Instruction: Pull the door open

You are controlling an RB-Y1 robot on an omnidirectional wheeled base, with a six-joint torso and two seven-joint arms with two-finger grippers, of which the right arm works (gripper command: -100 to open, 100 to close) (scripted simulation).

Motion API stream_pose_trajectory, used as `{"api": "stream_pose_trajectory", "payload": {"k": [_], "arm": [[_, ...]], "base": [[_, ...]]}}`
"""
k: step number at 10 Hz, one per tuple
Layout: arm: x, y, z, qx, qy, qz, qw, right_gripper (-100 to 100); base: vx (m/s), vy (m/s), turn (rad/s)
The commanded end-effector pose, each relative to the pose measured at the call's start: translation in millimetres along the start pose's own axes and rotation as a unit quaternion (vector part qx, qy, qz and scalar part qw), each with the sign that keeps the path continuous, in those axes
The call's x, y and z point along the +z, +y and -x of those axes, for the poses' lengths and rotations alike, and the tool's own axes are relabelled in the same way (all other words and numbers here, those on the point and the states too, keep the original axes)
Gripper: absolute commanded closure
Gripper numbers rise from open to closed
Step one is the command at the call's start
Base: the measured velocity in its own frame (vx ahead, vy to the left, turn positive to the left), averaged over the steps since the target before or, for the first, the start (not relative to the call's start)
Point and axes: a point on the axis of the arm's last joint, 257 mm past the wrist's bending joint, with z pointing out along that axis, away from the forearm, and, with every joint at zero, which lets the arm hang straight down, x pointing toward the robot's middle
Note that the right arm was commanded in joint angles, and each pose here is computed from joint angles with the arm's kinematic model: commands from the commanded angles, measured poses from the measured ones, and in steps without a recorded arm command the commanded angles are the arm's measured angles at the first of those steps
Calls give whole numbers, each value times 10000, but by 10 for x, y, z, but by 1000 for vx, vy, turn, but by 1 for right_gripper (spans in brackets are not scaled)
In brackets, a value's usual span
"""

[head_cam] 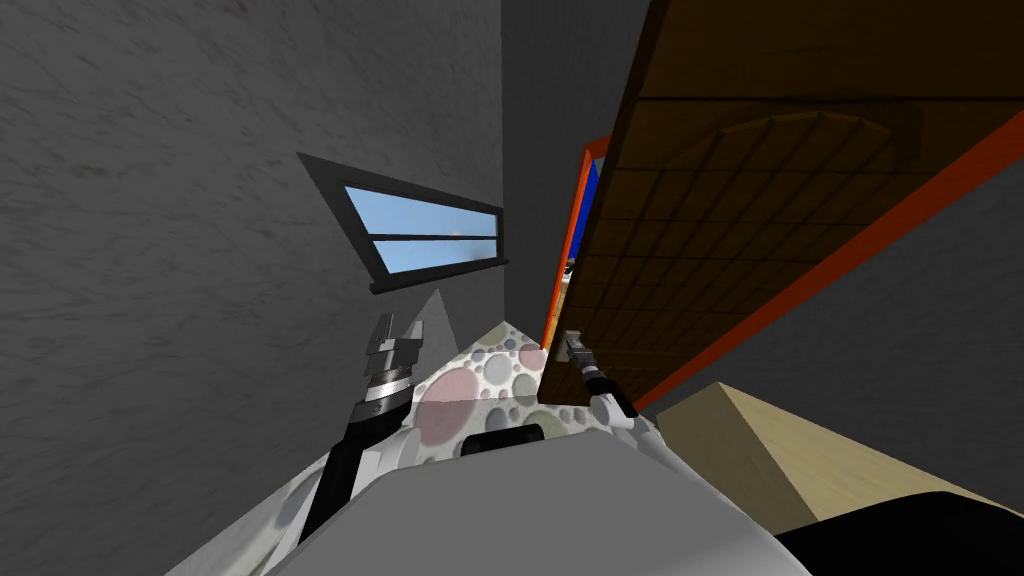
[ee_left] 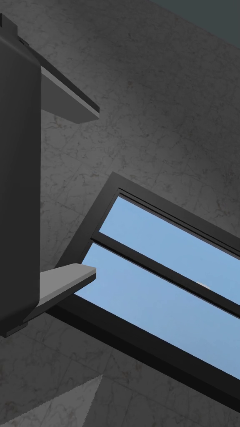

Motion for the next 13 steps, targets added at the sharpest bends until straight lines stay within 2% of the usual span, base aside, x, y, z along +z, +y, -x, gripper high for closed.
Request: {"api": "stream_pose_trajectory", "payload": {"k": [1,6,7,8,13], "arm": [[-29,-24,-6,16,7,-73,10000,100],[-112,-57,-14,32,11,-250,9997,100],[-100,-49,-2,18,-5,-231,9997,100],[-141,-61,15,21,-22,-296,9996,100],[-230,-76,-2,21,3,-473,9989,100]], "base": [[-211,-55,135],[-203,-57,108],[-83,-22,28],[-130,-41,113],[-203,-64,132]]}}
